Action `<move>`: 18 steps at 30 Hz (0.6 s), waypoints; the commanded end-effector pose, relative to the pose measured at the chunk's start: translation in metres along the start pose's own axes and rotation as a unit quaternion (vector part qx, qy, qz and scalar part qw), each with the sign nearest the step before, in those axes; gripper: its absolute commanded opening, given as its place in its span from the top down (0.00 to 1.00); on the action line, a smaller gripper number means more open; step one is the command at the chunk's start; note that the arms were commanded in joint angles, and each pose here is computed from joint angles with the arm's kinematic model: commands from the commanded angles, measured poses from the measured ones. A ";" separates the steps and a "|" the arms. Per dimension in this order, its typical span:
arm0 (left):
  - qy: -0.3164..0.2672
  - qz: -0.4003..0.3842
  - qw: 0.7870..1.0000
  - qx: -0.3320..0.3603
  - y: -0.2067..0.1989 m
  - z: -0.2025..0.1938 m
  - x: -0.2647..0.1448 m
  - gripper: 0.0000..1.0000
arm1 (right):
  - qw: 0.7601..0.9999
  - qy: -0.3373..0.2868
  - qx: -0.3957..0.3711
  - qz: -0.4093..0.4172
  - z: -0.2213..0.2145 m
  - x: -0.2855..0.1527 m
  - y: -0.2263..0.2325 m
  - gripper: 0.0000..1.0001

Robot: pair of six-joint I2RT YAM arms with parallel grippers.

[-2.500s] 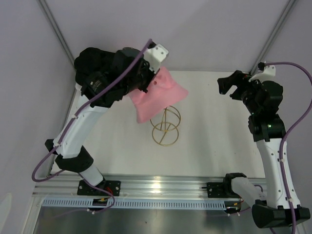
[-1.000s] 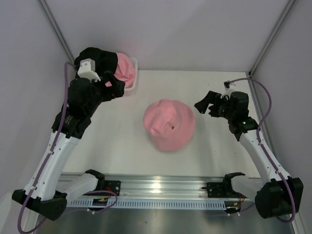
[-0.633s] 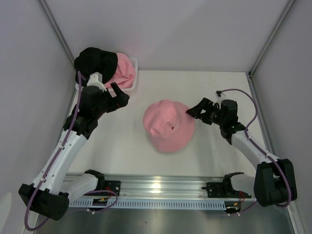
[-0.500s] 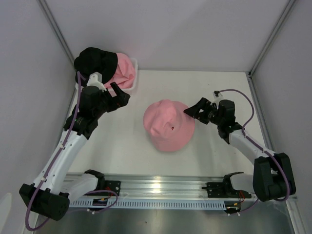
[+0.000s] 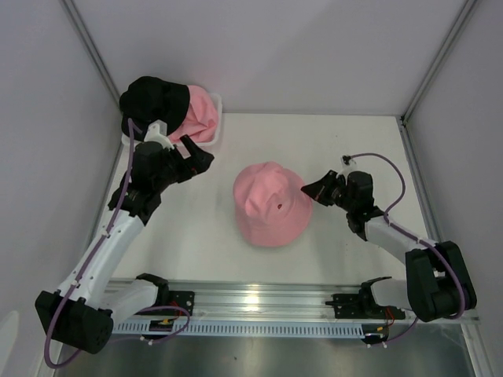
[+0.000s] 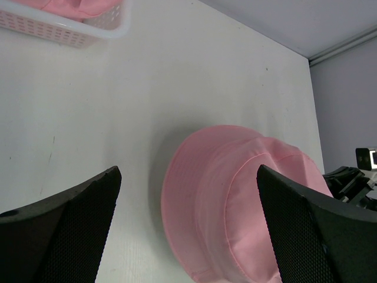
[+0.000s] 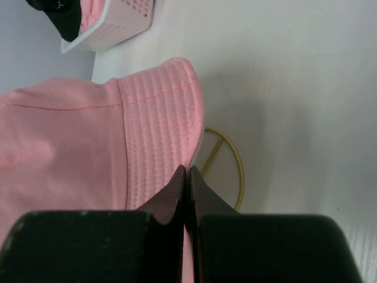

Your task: Stack the hats

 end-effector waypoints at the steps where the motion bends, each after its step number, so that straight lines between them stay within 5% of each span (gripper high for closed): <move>1: -0.004 -0.010 1.000 -0.019 0.000 0.000 0.007 0.01 | 0.999 -0.040 -0.031 0.009 -0.005 0.003 -0.011 1.00; 18: 0.065 -0.023 0.995 -0.067 0.009 -0.048 0.025 0.01 | 0.991 -0.107 -0.076 0.002 -0.010 0.016 -0.026 1.00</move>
Point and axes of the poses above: each gripper's point midway between its finger pads, its own x axis out along the fingers, its own y axis along the line the jaws close on, z = x × y, the point moved 4 cm from there along -x, back along the fingers, and after that the axes turned 9 degrees about x, right-handed, at the moved point
